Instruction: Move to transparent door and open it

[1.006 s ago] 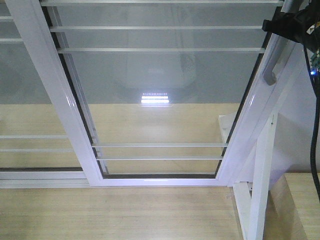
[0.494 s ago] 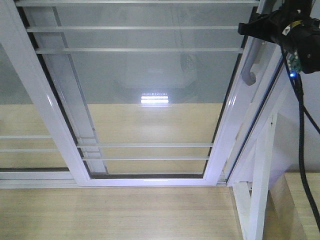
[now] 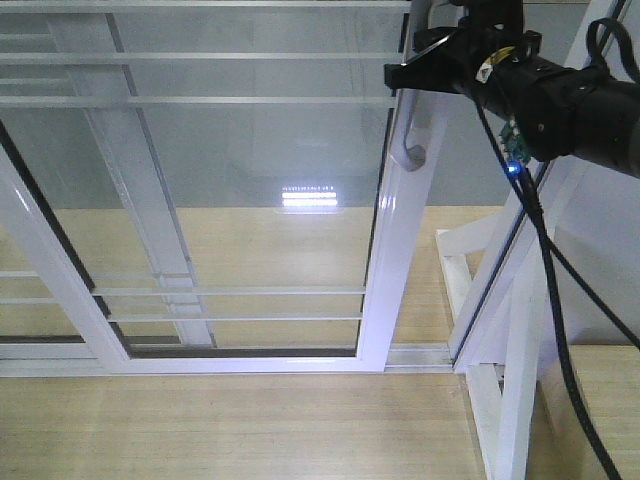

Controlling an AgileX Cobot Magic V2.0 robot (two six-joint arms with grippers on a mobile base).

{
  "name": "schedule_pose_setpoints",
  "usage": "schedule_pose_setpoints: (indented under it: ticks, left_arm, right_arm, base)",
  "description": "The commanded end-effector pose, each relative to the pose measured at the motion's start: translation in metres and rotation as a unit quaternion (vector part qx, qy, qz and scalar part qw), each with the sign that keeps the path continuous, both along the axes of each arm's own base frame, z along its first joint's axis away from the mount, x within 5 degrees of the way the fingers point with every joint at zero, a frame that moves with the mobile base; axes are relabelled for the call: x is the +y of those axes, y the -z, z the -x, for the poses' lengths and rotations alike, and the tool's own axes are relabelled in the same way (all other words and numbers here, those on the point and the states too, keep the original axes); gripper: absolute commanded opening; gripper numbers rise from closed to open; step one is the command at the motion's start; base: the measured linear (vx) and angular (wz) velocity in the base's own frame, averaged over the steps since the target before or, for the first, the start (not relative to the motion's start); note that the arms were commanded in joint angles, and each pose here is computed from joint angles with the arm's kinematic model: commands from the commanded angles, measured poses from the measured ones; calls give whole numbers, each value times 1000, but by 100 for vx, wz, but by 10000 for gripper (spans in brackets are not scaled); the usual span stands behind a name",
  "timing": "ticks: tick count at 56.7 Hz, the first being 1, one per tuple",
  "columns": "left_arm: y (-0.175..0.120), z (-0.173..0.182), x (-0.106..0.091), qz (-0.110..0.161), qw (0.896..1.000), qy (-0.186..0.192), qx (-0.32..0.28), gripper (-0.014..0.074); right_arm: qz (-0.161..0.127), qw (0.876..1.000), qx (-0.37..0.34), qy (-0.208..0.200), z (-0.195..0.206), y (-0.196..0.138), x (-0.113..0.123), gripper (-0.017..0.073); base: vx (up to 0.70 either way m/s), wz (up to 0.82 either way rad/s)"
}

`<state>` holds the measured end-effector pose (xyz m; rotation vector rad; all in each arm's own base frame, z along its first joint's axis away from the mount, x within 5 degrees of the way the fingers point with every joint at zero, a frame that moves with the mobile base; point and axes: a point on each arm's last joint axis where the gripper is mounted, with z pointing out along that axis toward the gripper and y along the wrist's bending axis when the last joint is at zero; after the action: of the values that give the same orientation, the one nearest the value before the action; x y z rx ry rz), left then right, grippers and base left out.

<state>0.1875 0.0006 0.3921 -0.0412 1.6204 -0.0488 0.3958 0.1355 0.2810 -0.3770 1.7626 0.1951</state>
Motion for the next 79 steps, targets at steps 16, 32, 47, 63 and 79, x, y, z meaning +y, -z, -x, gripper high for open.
schedule_pose_setpoints:
  ticks: [16, 32, 47, 63, 79]
  left_arm:
    - [-18, 4, 0, 4, 999, -2, -45, 487]
    - [-11, 4, -2, -36, 999, 8, -3, 487]
    - [-4, 4, -15, -38, 998, 49, 30, 484]
    - [28, -68, -59, -18, 995, 98, -6, 482]
    - [63, -127, -74, -22, 996, 82, -13, 482]
  right_arm:
    - [9, 994, -97, -44, 35, -72, 14, -8]
    - [40, 996, -82, -20, 96, -127, -18, -8]
    - [23, 989, -141, -30, 184, -110, -50, -8]
    - [32, 991, -127, -16, 286, -57, -94, -6]
    - [41, 992, -121, -13, 292, -56, -97, -6]
  base:
    - [0, 0]
    - [0, 0]
    - [0, 0]
    - [0, 0]
    - [0, 0]
